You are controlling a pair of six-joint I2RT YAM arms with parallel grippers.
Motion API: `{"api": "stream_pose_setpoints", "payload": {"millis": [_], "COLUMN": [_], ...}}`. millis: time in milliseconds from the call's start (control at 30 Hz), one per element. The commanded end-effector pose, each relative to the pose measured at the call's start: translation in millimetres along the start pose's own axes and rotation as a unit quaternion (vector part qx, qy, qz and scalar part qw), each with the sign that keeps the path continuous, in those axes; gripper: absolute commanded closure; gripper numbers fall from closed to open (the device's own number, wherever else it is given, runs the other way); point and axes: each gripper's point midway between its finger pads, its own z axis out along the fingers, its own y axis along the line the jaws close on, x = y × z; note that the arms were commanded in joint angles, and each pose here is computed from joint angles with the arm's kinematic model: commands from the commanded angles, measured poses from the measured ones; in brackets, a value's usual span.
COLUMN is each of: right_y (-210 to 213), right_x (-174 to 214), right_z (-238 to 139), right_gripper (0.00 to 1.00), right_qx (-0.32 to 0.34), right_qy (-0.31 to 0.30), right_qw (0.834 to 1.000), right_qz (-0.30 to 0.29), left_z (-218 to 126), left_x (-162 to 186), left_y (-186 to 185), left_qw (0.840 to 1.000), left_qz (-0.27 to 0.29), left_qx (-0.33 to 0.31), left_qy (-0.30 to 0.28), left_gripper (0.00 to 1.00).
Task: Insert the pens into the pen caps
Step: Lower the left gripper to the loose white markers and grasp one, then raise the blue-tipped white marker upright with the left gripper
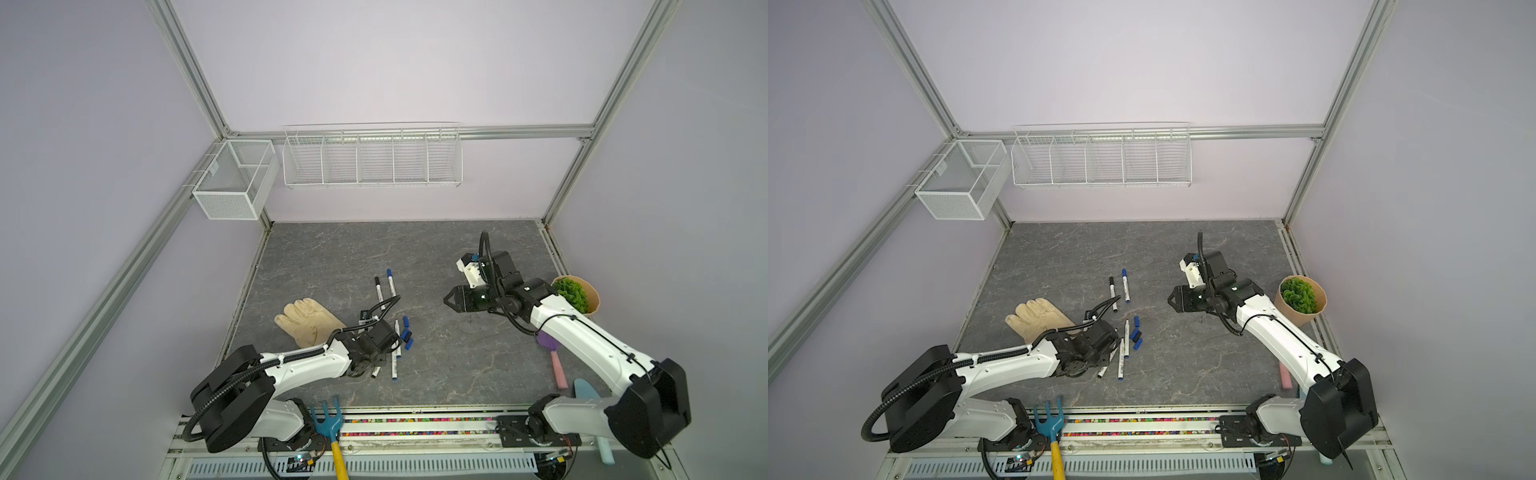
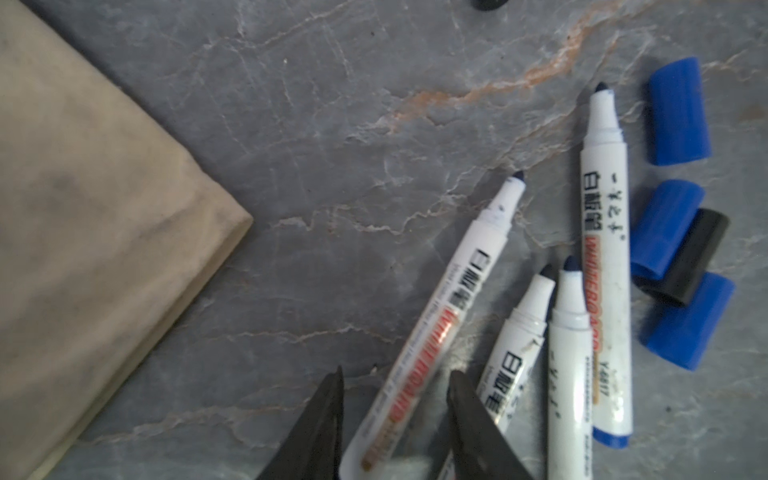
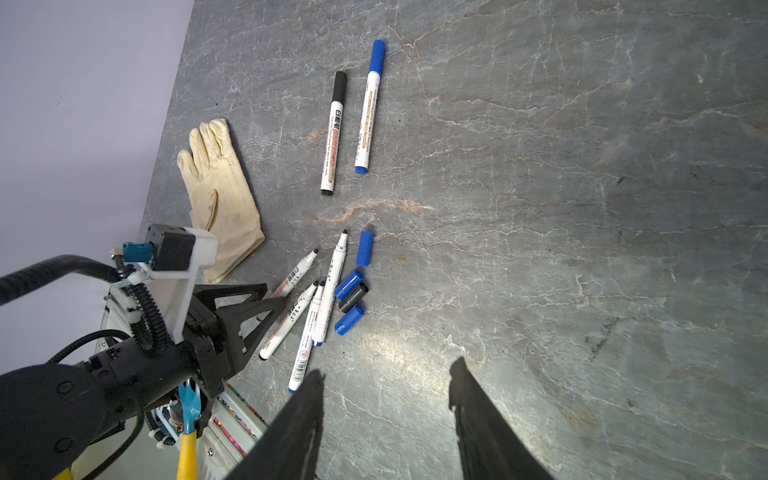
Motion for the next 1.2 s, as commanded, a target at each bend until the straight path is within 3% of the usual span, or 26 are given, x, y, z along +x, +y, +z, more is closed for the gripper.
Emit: {"api": "stream_pose_setpoints", "payload": {"millis": [0,433,500,600,700,800,867,967,1167], "right_y": [-7,-6,-4,3,18,48,73,105,123], "right_x": [9,7,6,2,-3,-5,-7,-8,-12], "right_z": [3,1,-1,-4,-9,-16,-23,-32,-28], "right_gripper": [0.48,0.48,0.48,0.48,0.48,0.48,0.48,0.47,0.47], "right_qx": [0.009,0.01,0.007,-0.009,-0.039,-0.101,-0.151,-0.198,-0.219], "right_qy": [0.013,0.01,0.009,0.007,0.001,0.001,0.0,-0.004,0.0], "right_qw": [1.0,1.0,1.0,1.0,0.999,0.994,0.986,0.975,0.97], "right_qz": [-0.003,-0.003,-0.004,-0.006,-0.021,-0.051,-0.073,-0.105,-0.107], "left_z": [-1,17,12,-6,-40,-83,-111,-137,-162], "left_x": [-9,13,4,-19,-53,-82,-96,-108,-116], "left_y": [-11,-3,-3,-11,-34,-70,-96,-116,-133], "left_qw": [1.0,0.999,0.999,1.0,0.995,0.972,0.943,0.92,0.895], "left_qz": [-0.002,-0.003,-0.003,0.006,0.022,0.047,0.071,0.076,0.066], "left_qx": [0.01,-0.016,-0.019,-0.004,0.062,0.178,0.26,0.317,0.367], "left_qy": [-0.006,0.044,0.031,-0.009,-0.073,-0.144,-0.193,-0.217,-0.244], "left_gripper": [0.61,0.94,1.0,1.0,1.0,1.0,1.0,1.0,1.0]}}
